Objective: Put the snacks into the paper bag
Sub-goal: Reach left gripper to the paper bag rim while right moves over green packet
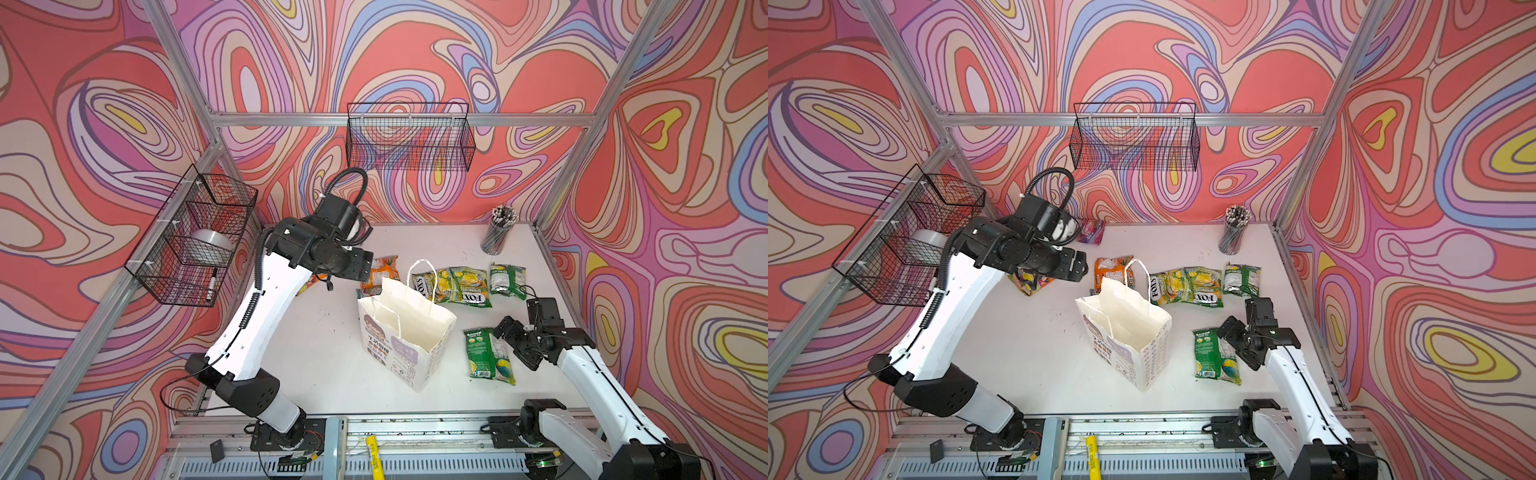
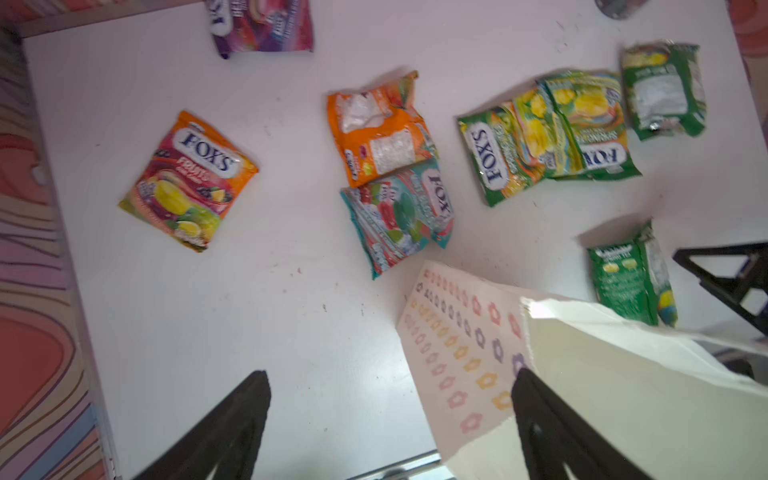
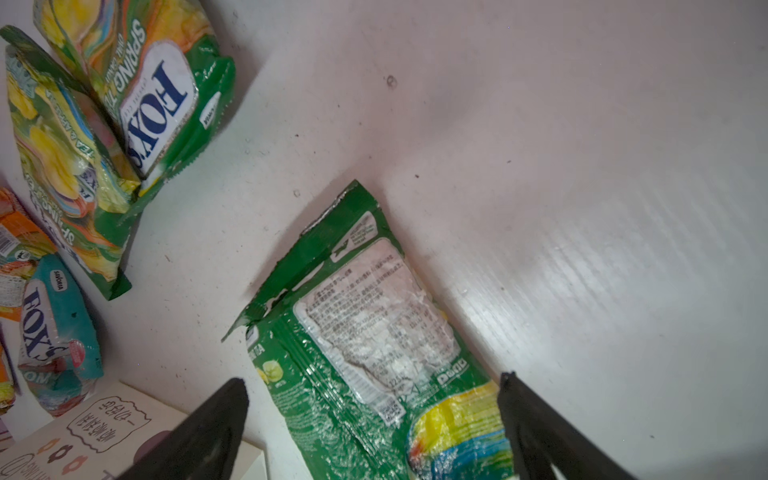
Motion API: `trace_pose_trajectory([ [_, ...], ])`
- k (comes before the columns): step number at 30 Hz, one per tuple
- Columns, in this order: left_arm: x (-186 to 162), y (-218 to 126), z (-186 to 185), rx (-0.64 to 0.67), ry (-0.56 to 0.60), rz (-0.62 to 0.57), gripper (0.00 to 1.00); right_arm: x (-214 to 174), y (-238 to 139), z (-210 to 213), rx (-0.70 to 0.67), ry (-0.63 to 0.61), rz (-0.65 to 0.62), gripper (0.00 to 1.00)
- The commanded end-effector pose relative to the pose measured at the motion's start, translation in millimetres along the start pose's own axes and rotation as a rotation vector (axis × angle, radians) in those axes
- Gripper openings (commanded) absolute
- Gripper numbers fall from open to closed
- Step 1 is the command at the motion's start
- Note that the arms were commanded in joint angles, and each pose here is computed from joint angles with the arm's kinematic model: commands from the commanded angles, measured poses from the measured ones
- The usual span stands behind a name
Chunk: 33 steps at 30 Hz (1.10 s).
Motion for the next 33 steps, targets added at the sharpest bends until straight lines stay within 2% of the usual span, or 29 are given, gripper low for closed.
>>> trace_pose_trajectory([
  [1, 14, -32, 18, 0.041, -0.047, -0.123, 0.92, -1, 4, 0, 0.015, 0.019, -0.003, 0.98],
  [2, 14, -33, 12, -0.004, -0.028, -0.113, 0.92, -1, 5, 1, 0.019, 0.019, 0.003, 0.98],
  [5, -4, -33, -29, -0.264, 0.057, 0.009, 0.9, 0, 6, 2, 0.019, 0.015, 0.008, 0.98],
  [7, -16, -30, -47, -0.366, 0.1, 0.079, 0.9, 2, 6, 2, 0.013, 0.01, 0.004, 0.98],
  [8, -21, -28, -50, -0.375, 0.126, 0.102, 0.89, 2, 6, 2, 0.012, 0.008, 0.004, 0.98],
  [12, -45, -16, -62, -0.344, 0.251, 0.171, 0.88, 1, 4, 2, 0.015, 0.005, 0.007, 0.98],
  [16, -63, 2, -65, -0.285, 0.295, 0.238, 0.86, -3, 2, 3, 0.03, 0.006, 0.016, 0.98],
  [20, -66, 19, -51, -0.164, 0.281, 0.26, 0.76, -6, 3, 6, 0.051, 0.008, 0.029, 0.98],
  [23, -69, 29, -42, -0.099, 0.275, 0.272, 0.73, -9, 4, 5, 0.047, 0.009, 0.041, 0.98],
  [25, -72, 34, -44, -0.102, 0.275, 0.291, 0.71, -11, 7, 3, 0.039, 0.006, 0.053, 0.98],
  [33, -79, 56, -55, -0.119, 0.257, 0.365, 0.51, -19, 19, -6, -0.008, -0.003, 0.097, 0.98],
])
Point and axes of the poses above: each gripper's point midway between its finger pads, its own y axis out along the fingers, its own z axis along the line the jaws close on, x = y × z, the point moved 2 cm from there along -y, back along the fingers, and after that the axes turned 15 degrees about -y, right-handed, at the moved point
